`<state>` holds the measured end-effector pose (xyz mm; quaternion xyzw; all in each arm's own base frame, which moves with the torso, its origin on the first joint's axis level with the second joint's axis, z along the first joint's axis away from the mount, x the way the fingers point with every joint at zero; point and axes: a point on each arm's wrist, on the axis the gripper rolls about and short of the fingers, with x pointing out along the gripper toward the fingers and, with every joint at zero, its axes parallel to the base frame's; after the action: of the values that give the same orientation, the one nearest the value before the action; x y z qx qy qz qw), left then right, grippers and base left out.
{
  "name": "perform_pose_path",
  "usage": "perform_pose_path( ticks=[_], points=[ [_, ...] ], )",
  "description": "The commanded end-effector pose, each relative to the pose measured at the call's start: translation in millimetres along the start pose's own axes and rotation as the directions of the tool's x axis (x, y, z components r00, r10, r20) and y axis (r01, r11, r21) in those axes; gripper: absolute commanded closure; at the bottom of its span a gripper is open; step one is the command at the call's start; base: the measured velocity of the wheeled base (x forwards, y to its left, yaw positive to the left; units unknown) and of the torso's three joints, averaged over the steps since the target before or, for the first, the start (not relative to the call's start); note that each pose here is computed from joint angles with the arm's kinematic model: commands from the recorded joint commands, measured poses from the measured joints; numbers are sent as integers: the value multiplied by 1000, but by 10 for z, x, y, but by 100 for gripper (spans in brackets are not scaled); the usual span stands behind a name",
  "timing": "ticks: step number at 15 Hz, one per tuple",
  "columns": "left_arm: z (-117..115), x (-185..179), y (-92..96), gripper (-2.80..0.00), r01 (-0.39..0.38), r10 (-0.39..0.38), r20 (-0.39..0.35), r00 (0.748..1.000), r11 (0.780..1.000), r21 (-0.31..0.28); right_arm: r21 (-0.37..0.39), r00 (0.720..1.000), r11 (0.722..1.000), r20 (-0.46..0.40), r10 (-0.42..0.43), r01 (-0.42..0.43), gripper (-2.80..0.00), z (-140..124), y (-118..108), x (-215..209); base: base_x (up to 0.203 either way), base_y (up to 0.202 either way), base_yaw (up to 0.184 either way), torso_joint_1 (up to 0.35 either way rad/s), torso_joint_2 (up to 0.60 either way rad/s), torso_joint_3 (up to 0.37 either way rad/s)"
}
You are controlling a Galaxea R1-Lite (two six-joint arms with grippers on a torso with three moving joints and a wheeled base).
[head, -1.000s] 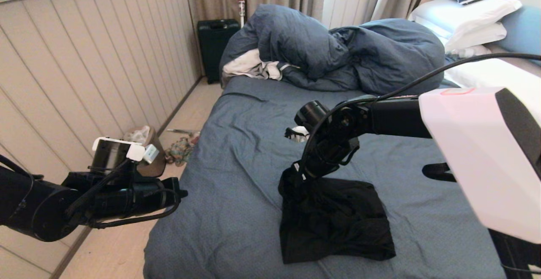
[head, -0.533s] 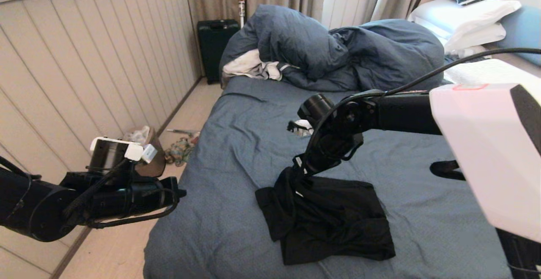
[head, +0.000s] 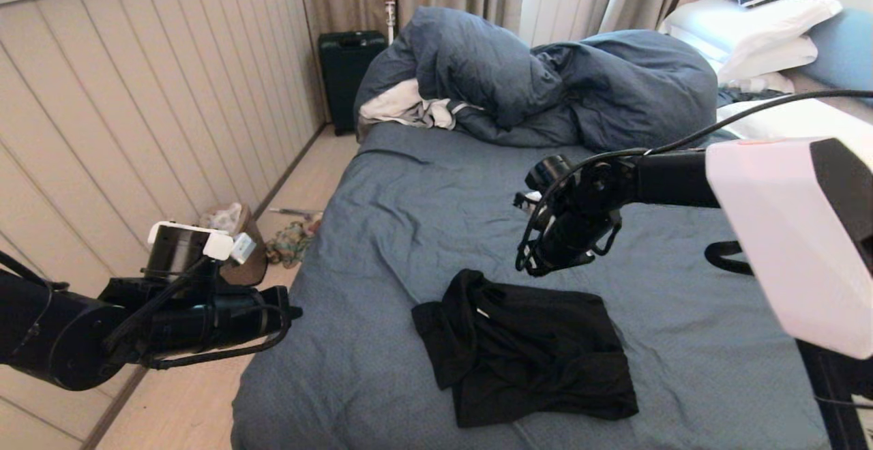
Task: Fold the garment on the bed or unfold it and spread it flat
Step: Fold the black T-shirt
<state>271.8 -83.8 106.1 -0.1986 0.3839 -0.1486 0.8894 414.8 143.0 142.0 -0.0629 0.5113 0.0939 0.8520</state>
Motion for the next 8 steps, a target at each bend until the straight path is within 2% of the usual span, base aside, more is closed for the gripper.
perform_pose_path(
  ticks=[1,4,8],
  points=[
    [-4,3,1,0,1,-1,-1,1000,1000,-3,-1,999,1000,-42,-2,2,0,-40,15,169,0,0,0,0,0,0],
    [2,-1,-3,0,2,-2,2,1000,1000,-2,-12,999,1000,-47,-1,1,0,-52,81,338,0,0,0,0,0,0],
    [6,-9,-6,0,4,-4,5,1000,1000,-2,-89,995,996,-94,18,-26,0,-180,468,706,0,0,0,0,0,0]
  ],
)
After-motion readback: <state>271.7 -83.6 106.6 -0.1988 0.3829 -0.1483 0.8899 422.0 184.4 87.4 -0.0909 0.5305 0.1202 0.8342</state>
